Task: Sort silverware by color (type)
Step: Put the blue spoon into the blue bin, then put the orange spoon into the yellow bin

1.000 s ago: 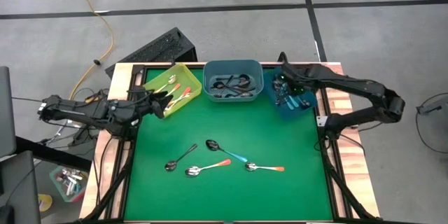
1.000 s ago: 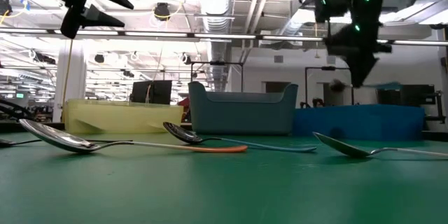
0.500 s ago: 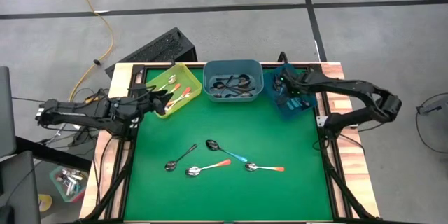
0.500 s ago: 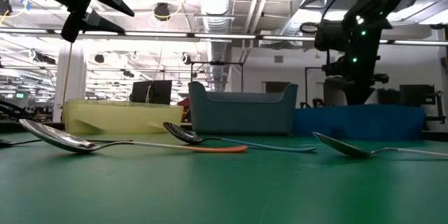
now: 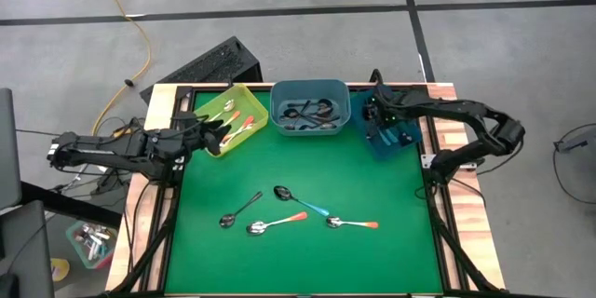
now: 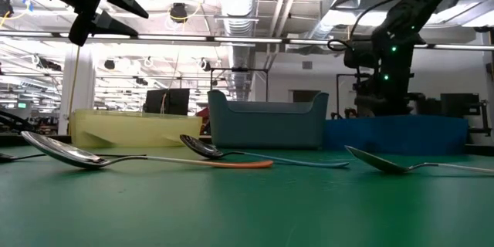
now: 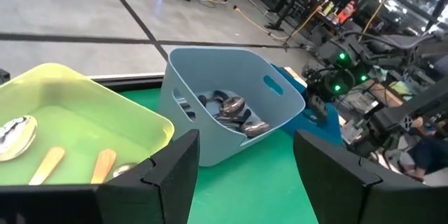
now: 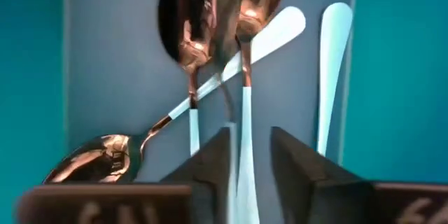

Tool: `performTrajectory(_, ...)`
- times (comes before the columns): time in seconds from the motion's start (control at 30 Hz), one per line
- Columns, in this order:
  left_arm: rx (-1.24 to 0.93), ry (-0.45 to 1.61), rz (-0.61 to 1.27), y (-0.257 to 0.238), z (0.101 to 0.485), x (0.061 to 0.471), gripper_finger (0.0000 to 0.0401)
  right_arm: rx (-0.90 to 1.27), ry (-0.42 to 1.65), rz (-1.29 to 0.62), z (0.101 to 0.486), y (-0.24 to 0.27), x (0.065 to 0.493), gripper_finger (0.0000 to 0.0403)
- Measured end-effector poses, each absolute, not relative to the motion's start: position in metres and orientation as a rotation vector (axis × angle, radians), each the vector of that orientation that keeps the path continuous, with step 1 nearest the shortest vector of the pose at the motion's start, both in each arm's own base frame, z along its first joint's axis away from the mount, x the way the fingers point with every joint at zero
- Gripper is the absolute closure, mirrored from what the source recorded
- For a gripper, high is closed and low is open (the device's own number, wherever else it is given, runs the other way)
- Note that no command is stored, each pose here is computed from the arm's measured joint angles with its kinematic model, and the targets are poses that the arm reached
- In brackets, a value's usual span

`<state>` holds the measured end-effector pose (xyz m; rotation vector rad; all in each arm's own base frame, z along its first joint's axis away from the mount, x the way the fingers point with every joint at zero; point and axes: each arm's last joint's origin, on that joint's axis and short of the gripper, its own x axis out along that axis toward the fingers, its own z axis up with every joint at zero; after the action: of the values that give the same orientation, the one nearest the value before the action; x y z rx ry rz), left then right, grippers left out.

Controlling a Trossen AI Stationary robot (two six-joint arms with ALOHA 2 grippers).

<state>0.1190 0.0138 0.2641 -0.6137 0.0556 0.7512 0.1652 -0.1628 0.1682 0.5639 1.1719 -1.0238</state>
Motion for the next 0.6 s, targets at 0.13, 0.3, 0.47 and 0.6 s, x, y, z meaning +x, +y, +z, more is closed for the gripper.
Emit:
performTrajectory(0.13, -0.598, 0.062, 0.750, 0.014, 0.264, 0.119, 0.0186, 0.560, 1.138, -1.027, 0.176, -0.161, 0.163, 0.0225)
performTrajectory(0.3, -0.606, 0.075, 0.720, 0.013, 0.264, 0.120, 0.0186, 0.558, 1.038, -1.045, 0.204, -0.162, 0.165, 0.0196)
performTrajectory(0.47, -0.571, 0.086, 0.712, 0.013, 0.264, 0.120, 0.0186, 0.542, 0.908, -1.000, 0.249, -0.162, 0.171, 0.0205)
performTrajectory(0.6, -0.540, 0.091, 0.692, 0.013, 0.266, 0.120, 0.0186, 0.528, 0.790, -0.872, 0.282, -0.155, 0.181, 0.0214)
